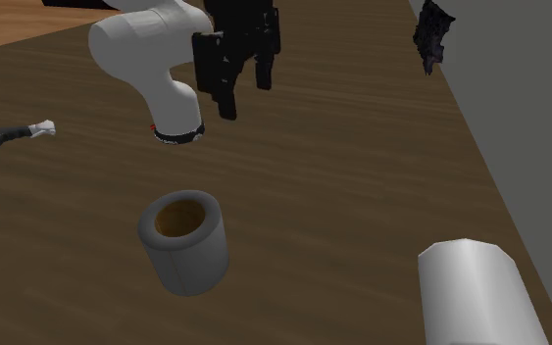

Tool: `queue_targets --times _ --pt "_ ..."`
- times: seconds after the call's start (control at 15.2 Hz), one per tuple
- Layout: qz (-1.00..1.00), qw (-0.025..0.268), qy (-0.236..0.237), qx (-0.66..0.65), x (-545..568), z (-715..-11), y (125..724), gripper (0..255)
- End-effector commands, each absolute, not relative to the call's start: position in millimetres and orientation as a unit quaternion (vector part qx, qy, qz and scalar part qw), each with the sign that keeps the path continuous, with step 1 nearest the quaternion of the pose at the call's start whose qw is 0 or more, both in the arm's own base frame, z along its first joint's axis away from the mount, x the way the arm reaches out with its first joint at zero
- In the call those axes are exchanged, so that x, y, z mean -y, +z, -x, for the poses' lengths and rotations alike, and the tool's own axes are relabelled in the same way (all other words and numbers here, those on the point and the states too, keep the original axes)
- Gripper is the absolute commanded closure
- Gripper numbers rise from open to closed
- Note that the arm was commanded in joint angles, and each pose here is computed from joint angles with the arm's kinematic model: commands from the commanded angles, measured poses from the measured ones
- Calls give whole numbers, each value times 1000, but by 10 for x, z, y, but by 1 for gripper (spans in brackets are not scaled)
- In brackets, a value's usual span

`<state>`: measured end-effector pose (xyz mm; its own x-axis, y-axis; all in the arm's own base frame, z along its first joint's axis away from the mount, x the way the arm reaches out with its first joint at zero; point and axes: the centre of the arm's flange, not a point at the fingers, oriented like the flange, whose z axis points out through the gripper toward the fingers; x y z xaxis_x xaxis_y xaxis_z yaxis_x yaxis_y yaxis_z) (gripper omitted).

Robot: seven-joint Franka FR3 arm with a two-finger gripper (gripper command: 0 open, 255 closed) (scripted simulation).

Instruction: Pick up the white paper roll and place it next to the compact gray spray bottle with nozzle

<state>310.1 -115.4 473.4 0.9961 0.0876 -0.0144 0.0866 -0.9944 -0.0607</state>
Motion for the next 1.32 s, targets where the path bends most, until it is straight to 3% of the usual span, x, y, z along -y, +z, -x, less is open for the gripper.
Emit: queue_targets --times 0.0,0.53,1.25 --pt "999 23 8 45 1360 -3088 4560 0" --pt "999 -2 8 46 2179 -3088 4007 0" --pt "999 -2 8 46 2189 -3082 3602 0"
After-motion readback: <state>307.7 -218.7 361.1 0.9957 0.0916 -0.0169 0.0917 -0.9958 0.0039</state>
